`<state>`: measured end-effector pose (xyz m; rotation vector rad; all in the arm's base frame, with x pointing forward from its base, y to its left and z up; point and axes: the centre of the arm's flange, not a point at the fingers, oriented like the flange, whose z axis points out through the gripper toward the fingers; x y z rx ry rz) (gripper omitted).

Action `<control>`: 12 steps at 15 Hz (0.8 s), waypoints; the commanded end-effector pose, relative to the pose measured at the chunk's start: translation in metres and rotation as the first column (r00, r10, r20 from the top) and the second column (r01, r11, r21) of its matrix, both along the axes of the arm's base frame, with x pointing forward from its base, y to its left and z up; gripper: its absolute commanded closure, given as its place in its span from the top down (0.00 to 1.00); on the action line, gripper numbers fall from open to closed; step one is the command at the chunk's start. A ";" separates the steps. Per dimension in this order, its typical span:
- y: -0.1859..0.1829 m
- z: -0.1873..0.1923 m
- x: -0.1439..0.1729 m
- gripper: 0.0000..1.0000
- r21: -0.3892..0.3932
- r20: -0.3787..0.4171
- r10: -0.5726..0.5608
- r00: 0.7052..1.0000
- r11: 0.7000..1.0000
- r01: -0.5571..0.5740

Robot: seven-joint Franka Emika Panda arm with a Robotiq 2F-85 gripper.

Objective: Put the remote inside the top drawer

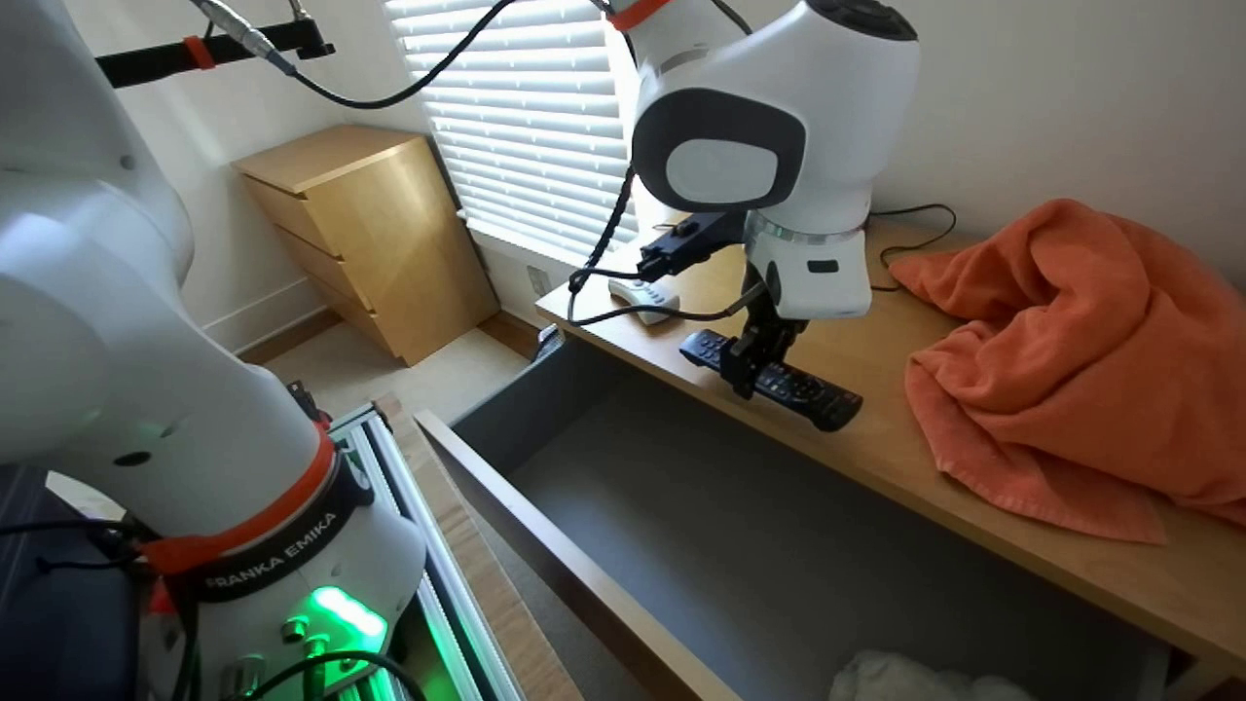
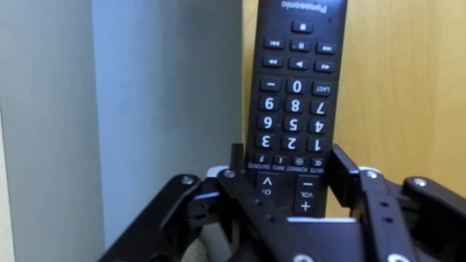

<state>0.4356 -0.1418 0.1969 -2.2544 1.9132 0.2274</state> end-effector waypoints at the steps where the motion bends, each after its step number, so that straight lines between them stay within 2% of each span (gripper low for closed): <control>1: 0.001 -0.001 -0.003 0.56 0.000 -0.003 0.000 1.000 1.000 0.000; 5: 0.000 0.000 0.001 0.56 -0.002 0.002 0.001 1.000 1.000 -0.001; 6: 0.000 0.000 0.001 0.31 -0.002 0.002 0.002 1.000 1.000 -0.002; 10: 0.000 -0.012 -0.024 0.31 0.045 -0.038 -0.001 0.999 0.999 0.003; 12: 0.008 -0.015 -0.040 0.31 0.043 -0.067 -0.007 0.998 0.999 0.010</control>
